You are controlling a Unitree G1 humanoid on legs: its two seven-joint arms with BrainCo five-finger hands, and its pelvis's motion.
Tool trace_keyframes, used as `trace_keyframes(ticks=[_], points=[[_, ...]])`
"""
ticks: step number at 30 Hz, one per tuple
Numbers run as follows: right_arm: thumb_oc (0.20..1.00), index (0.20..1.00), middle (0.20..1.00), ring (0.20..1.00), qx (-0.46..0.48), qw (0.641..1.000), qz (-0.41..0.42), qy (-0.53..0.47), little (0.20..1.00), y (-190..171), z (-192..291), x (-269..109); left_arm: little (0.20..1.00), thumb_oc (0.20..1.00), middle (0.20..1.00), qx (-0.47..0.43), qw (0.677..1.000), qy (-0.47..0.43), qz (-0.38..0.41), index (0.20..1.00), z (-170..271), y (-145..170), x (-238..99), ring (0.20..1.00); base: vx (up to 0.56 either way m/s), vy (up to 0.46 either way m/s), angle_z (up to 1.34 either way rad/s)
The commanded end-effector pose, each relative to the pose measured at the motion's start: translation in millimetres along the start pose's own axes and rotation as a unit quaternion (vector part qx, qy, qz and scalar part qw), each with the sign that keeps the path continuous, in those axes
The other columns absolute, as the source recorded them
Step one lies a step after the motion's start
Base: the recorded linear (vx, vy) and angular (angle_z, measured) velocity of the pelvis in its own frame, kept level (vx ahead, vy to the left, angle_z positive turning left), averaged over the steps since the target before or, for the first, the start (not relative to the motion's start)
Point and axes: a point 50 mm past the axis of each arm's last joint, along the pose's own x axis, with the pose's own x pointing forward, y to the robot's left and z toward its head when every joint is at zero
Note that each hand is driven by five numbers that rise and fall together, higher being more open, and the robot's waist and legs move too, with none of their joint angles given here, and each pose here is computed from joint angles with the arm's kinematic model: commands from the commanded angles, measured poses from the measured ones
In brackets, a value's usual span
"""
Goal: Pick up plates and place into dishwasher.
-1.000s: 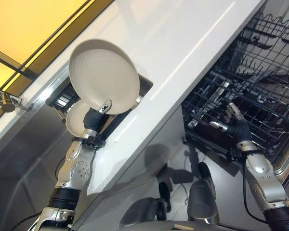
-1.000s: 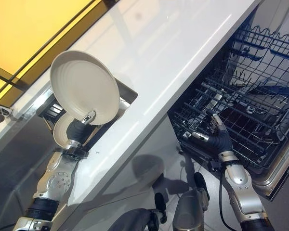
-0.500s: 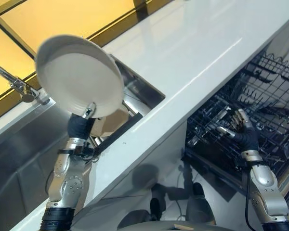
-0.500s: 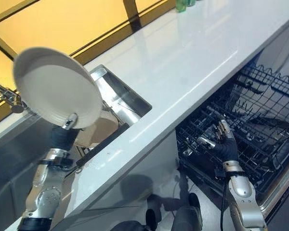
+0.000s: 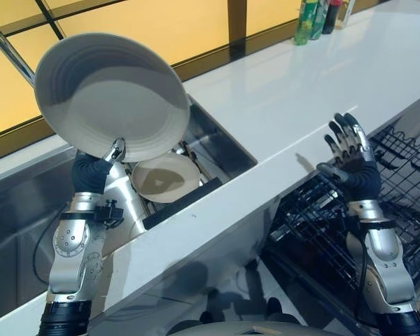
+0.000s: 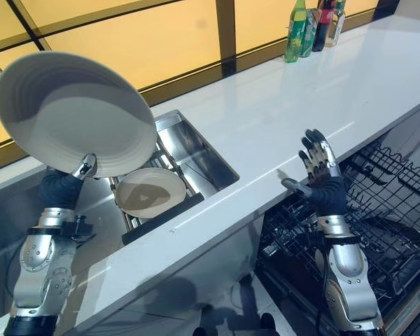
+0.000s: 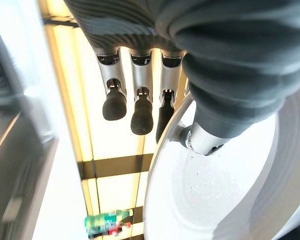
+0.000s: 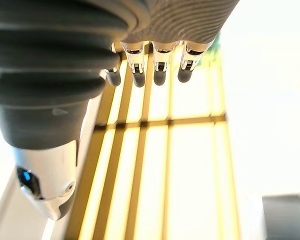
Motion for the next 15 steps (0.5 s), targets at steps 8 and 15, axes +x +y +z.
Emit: trace_keyframes(ticks=[8, 15], points=[[1.0, 1.0, 1.0, 1.0, 0.084, 0.983, 0.136, -0.089, 1.0, 60.3, 25.2, 31.9, 0.2, 0.2, 0.2, 0.096, 0.971, -0.154, -0.157, 0.2, 40.6, -60.3, 35.7, 0.2, -0.05, -0.087, 0.08], [1.0, 1.0, 1.0, 1.0, 0.085, 0.981, 0.156, -0.082, 1.0, 74.8, 20.7, 33.2, 0.2, 0.2, 0.2, 0.092, 0.953, -0.155, -0.244, 0.2, 38.9, -85.5, 29.0, 0.2, -0.02, -0.038, 0.0]])
